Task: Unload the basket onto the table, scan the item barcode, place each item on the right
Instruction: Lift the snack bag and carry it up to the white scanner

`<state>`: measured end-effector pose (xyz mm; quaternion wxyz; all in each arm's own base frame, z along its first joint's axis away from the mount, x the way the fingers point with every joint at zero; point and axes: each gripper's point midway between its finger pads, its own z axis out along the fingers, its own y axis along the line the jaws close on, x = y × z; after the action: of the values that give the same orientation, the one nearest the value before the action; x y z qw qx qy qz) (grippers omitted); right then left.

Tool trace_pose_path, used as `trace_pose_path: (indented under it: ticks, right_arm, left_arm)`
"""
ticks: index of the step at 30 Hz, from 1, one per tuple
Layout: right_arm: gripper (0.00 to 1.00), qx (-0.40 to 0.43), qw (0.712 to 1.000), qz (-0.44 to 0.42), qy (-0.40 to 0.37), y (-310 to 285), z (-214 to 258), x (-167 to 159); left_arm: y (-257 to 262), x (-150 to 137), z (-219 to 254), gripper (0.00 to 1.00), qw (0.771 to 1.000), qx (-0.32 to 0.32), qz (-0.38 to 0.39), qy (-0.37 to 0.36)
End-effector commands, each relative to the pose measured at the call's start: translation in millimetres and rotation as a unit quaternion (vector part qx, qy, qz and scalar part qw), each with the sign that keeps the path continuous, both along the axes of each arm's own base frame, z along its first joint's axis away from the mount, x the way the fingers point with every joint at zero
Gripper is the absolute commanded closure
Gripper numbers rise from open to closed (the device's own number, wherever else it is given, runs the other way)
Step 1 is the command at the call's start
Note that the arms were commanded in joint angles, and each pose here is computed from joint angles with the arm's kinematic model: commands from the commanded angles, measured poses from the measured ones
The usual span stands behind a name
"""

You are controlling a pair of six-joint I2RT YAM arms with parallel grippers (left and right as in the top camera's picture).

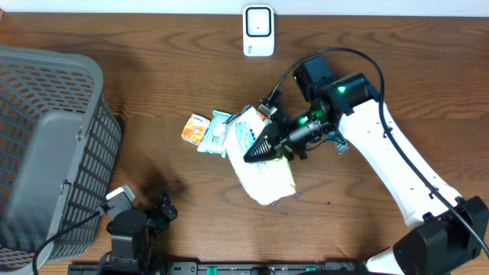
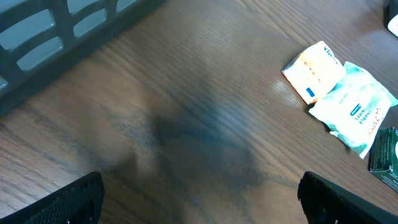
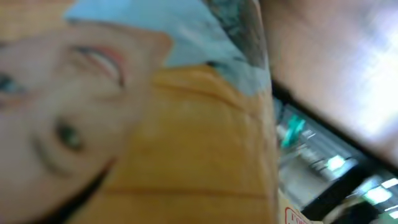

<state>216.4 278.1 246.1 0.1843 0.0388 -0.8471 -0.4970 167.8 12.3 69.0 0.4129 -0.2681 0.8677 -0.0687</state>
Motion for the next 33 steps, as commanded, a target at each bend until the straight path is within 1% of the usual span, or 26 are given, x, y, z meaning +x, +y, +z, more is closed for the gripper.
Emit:
trace_pose_path:
  ticks: [1,5,8,12,15,20,27,28,30,31,32,33]
  right_arm:
    - [0.99,0.019,0.994,-0.05,0.098,0.8,25.5,5.3]
    - [0.99,0.012,0.99,-0.074,0.121,-5.6,25.7,12.8]
    - [0.99,-0.003,0.981,-0.103,0.165,-9.9,26.0,17.9]
    - [0.99,-0.01,0.969,-0.138,0.202,-19.3,27.2,28.9]
    - [0.99,-0.001,0.967,-0.154,0.201,-28.6,28.5,38.5]
    - [0.99,0.035,0.974,-0.152,0.162,-39.6,34.5,48.1]
    - [0.99,0.063,0.974,-0.143,0.167,-38.9,43.6,47.2]
    - [0.99,0.057,0.979,-0.14,0.139,-39.8,38.8,48.7]
    - [0.99,-0.019,0.987,-0.152,0.047,-49.9,6.4,63.0]
    - [0.99,-0.089,0.981,-0.173,-0.014,-62.4,-17.4,80.2]
    - [0.99,-0.171,0.963,-0.193,-0.078,-81.7,-40.6,98.7]
    - [0.99,-0.211,0.951,-0.202,-0.103,-92.6,-50.0,106.4]
  left_arm:
    - [6.4,-10.9,-11.5,0.02,0.999,0.014,0.01,0.031]
    - [6.4,-10.9,-11.5,0.02,0.999,0.014,0.01,0.031]
    - [6.4,-10.9,-11.5,0.02,0.999,0.014,0.01,0.031]
    - [6.4,-10.9,-11.5,0.02,0.999,0.014,0.01,0.031]
    - [6.4,-10.9,-11.5,0.02,0.999,0.014,0.01,0.031]
    - [6.4,-10.9,-11.5,0.02,0.999,0.014,0.01,0.031]
    - [6.4,-10.9,-11.5,0.02,0.999,0.014,0.01,0.031]
    - [6.4,-10.9,-11.5,0.02,0.999,0.014,0.01,0.031]
    - [6.4,-10.9,-11.5,0.02,0.999,0.014,0.01,0.031]
    - [6.4,-10.9,-11.5,0.02,0.999,0.014,0.01,0.031]
    - [6.4,-10.9,-11.5,0.02,0.999,0.014,0.01,0.031]
    - [6.4,-10.9,-11.5,0.02,0.999,0.014,0.01,0.031]
